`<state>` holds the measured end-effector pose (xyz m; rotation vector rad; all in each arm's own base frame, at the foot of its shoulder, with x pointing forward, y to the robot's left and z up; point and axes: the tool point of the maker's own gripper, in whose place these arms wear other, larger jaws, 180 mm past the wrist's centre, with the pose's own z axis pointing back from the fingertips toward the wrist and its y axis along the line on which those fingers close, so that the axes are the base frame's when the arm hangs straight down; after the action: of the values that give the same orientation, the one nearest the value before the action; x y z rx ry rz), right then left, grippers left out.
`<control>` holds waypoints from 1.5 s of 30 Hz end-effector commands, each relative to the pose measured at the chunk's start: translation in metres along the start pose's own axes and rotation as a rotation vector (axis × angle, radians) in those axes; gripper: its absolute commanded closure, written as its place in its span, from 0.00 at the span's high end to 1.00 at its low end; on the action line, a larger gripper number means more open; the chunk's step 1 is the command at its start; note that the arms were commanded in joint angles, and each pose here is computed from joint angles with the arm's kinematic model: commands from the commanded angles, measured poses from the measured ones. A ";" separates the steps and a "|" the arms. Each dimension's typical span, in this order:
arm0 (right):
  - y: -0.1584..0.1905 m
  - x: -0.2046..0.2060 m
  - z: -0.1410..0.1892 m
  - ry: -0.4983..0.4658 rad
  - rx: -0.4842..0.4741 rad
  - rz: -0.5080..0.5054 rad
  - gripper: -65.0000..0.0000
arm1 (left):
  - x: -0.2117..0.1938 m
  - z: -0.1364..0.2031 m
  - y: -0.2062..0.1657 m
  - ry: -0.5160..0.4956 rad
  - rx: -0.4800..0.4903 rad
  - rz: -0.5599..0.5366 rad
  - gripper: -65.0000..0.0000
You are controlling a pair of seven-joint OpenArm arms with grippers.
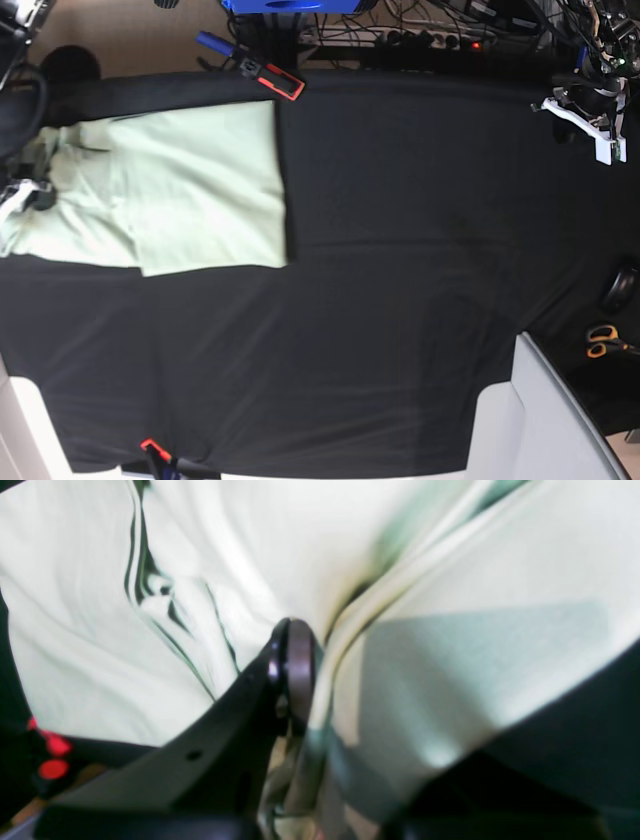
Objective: Fold the T-shirt properly
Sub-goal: 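Fold the held end with the right gripper over onto the shirt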
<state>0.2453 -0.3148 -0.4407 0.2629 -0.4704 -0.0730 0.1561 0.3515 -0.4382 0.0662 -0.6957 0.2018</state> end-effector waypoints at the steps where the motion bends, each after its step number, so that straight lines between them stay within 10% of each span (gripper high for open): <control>1: -0.006 0.025 0.013 -0.064 -0.022 0.038 0.00 | 0.012 0.004 0.005 -0.038 0.005 -0.010 0.00; 13: 0.056 0.042 0.015 -0.096 -0.142 -0.034 0.00 | 0.014 0.002 0.002 -0.042 -0.001 -0.011 0.00; 45: 0.183 -0.006 -0.034 0.057 -0.059 -0.135 0.01 | 0.014 0.002 0.002 -0.042 -0.001 -0.011 0.00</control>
<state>0.2481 -0.1286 -0.4311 0.2310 -0.3627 -0.2068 0.1587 0.3510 -0.4375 0.0646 -0.7010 0.2015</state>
